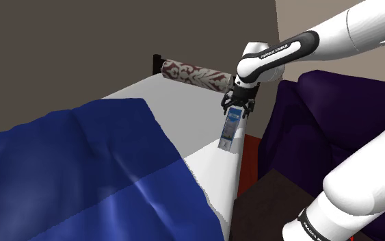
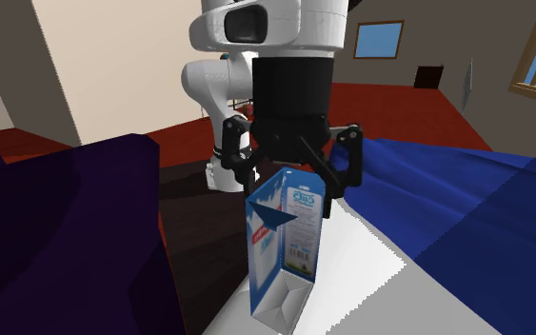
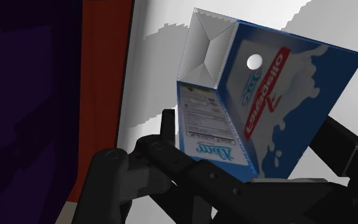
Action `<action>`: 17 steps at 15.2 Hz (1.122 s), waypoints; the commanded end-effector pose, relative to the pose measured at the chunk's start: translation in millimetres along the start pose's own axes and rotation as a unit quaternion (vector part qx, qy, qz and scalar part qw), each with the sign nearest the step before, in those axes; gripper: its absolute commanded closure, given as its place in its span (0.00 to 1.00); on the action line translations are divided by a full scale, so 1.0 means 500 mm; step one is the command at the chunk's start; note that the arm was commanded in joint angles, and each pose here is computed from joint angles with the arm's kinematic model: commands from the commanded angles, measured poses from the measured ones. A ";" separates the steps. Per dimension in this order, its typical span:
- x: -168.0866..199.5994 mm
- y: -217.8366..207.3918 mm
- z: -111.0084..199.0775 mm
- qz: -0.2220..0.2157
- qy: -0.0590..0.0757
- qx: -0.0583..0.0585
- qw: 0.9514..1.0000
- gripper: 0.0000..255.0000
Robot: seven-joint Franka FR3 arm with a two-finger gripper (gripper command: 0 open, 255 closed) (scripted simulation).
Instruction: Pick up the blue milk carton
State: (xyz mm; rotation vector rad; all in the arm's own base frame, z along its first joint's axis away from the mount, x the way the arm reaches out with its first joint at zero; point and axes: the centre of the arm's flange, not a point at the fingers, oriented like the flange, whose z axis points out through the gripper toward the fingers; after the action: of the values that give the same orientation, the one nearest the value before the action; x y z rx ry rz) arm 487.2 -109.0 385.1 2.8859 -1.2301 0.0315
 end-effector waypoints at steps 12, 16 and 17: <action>-0.001 0.000 0.016 0.000 0.000 0.000 1.000 1.00; 0.000 0.000 -0.027 0.000 0.000 0.000 1.000 1.00; 0.000 0.000 -0.037 0.000 0.000 0.000 1.000 1.00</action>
State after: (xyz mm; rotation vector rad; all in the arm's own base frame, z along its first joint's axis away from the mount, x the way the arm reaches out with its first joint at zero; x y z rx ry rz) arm 487.8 -109.2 398.0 2.8857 -1.2303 0.0308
